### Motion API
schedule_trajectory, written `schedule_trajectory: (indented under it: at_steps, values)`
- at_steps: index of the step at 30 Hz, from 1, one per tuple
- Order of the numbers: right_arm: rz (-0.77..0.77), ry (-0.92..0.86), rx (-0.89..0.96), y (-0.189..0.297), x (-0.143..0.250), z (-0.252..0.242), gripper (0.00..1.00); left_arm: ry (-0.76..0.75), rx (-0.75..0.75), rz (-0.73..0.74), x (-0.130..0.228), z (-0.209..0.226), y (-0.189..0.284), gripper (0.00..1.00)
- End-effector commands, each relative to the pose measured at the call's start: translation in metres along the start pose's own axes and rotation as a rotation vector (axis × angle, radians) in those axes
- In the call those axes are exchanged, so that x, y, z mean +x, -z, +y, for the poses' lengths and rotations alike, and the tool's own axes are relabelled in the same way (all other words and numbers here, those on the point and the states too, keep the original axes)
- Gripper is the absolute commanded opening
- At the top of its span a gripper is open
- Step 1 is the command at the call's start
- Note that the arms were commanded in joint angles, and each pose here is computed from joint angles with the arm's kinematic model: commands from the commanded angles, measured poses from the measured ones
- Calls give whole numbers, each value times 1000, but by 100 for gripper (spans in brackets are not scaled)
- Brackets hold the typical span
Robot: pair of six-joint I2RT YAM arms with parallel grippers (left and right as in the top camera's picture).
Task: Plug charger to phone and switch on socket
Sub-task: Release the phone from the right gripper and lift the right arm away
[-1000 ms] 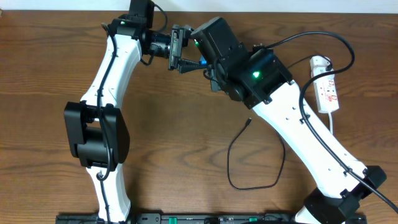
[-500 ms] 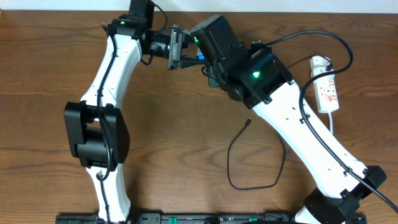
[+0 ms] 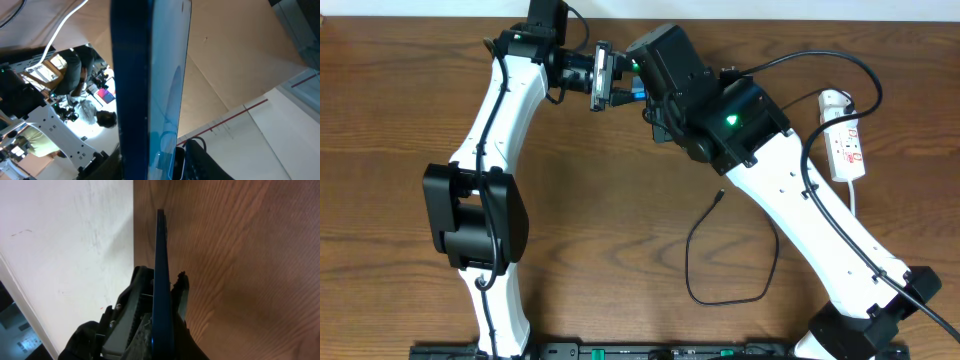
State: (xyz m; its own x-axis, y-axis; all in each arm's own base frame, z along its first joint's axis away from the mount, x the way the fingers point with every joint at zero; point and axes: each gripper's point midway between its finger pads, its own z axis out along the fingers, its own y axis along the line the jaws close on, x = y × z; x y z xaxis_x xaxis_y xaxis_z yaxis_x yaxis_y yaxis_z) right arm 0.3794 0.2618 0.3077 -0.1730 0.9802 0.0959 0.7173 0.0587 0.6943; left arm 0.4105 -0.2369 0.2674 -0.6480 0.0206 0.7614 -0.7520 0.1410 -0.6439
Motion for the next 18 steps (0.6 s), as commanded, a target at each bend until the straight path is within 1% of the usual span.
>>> schedule_trajectory:
  at_steps: [1, 13, 15, 16, 18]
  values:
    - [1, -28, -43, 14, -4, 10, 2, -38, 9, 18, 20, -8, 1, 28]
    - [-23, -32, -63, 14, -8, 14, 2, -38, 9, 18, 19, -8, 1, 28]
    - [-22, -32, -65, 14, -8, 14, 1, -38, 9, 18, 19, -8, 1, 26]
    - [-21, -32, -65, 14, -8, 14, 2, -38, 9, 18, 19, -8, 1, 22]
    - [-21, -33, -66, 14, -8, 15, 2, -38, 9, 18, 20, -8, 1, 20]
